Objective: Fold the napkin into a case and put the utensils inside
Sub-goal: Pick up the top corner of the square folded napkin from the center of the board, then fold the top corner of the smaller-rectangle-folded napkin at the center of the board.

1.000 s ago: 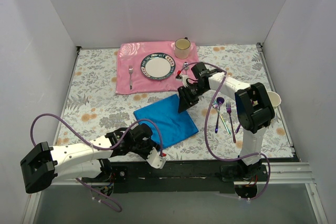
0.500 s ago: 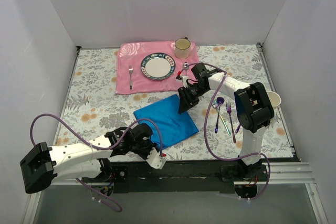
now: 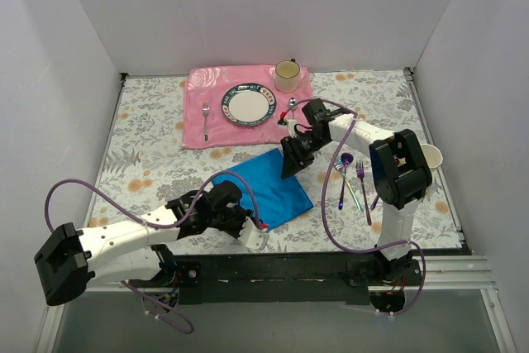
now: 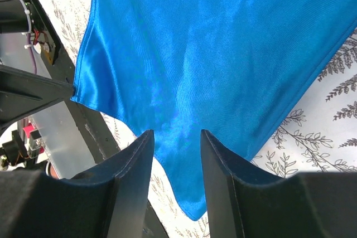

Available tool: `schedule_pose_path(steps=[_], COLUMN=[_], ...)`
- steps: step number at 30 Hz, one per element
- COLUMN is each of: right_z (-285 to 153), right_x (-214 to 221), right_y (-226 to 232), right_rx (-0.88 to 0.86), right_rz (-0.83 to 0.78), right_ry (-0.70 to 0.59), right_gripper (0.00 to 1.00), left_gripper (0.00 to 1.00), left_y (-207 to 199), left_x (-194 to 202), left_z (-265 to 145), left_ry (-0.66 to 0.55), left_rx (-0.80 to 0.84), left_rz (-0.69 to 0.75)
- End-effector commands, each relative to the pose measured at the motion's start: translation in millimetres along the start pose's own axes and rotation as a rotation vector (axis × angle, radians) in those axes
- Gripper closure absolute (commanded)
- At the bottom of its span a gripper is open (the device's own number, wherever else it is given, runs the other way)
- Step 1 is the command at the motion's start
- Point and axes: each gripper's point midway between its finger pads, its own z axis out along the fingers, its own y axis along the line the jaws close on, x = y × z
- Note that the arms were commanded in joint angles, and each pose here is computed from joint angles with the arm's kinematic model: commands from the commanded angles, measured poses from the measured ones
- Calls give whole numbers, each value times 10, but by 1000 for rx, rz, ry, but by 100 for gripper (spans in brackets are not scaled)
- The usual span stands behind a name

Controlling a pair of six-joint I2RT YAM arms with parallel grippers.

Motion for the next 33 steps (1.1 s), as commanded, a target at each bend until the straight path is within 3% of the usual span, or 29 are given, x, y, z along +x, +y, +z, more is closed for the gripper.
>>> schedule_pose_path(steps=[1,8,12,19,25,33], right_z=[-79,-105,-117,-147,-262,-343], right_x=[-64,-88,-95,-125,-204,-163], right_y=[41,12,-24,-117,-235,-328], right_rx=[-17,-10,-4,21,40,36], right_rz=[-9,-6,-3,8,32,73], right_ry=[-18,-31,-36,-45,-77,-88], right_gripper=[52,49,39,30,32,45], left_gripper=[100,100,100,100,100,100], left_y=[436,1000,1182,1547,1770,2103], left_x=[-111,105,194,398,621,767], left_z=[-35,-27,45,166,278,343], left_ry=[-60,-70,-75,-69,-48,-48], left_rx=[-94,-188,-212,-284,-319,-375], left_rz=[-44,-119,-142,-159,-164,-139])
